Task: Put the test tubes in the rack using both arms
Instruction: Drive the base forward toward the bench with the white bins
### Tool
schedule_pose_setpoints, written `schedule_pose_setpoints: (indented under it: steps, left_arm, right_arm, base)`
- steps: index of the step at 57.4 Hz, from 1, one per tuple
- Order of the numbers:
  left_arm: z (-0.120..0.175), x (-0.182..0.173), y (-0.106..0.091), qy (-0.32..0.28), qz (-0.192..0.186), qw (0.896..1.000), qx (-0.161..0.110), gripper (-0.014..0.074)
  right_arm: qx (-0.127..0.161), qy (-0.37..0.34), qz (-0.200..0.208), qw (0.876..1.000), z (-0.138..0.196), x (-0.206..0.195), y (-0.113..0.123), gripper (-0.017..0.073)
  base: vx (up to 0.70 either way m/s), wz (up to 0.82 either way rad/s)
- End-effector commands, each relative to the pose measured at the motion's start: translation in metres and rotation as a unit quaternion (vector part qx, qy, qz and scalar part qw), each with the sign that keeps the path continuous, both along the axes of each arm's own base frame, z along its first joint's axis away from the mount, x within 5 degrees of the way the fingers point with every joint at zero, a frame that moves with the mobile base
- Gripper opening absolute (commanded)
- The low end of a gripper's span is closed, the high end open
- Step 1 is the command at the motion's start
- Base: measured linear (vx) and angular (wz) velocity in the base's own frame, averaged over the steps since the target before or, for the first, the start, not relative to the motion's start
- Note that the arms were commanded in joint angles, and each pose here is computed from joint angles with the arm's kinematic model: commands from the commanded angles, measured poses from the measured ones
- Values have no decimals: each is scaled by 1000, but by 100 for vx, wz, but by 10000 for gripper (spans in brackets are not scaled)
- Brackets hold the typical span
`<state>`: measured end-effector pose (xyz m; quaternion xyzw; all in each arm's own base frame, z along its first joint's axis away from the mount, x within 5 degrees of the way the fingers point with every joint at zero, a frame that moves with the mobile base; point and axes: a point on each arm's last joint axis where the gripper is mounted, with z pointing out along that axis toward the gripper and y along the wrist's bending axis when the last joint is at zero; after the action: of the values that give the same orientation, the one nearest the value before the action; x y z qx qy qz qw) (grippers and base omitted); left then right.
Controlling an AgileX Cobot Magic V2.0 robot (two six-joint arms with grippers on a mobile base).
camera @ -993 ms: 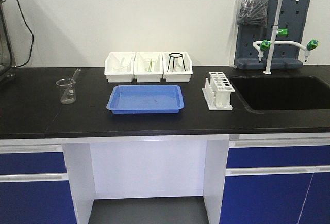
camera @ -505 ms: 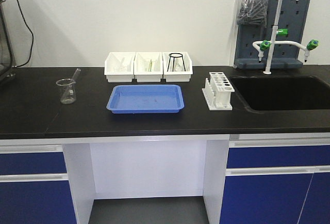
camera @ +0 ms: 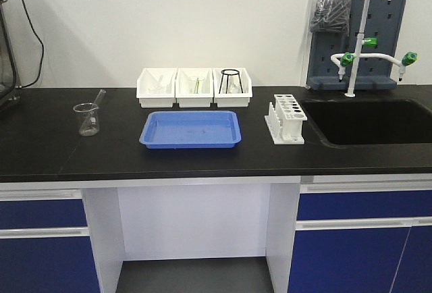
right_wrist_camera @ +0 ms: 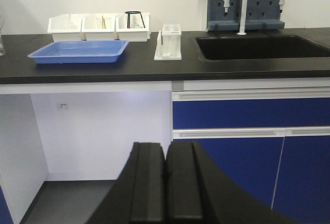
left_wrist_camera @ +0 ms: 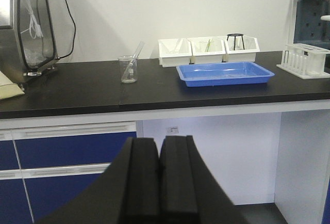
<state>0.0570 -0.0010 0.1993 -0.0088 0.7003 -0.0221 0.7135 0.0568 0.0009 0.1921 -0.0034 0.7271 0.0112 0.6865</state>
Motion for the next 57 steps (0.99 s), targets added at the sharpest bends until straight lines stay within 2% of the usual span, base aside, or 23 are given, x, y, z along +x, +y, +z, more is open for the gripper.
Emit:
schedule_pose_setpoints:
  steps: [1,27,57]
  left_arm:
    - [-1,-1,0,-36,-2,999,-8,-17]
    - [-1,-1,0,-36,-2,999,-8,-17]
    - [-1,-1,0,-36,-2,999,-8,-17]
  right_arm:
    - [-5,-42,4,999,5,0,1,-7]
    - [-5,-42,4,999,5,0,1,-7]
    - [-5,-42,4,999,5,0,1,-7]
  base:
    - [2,0]
    - [7,2]
    - [19,7]
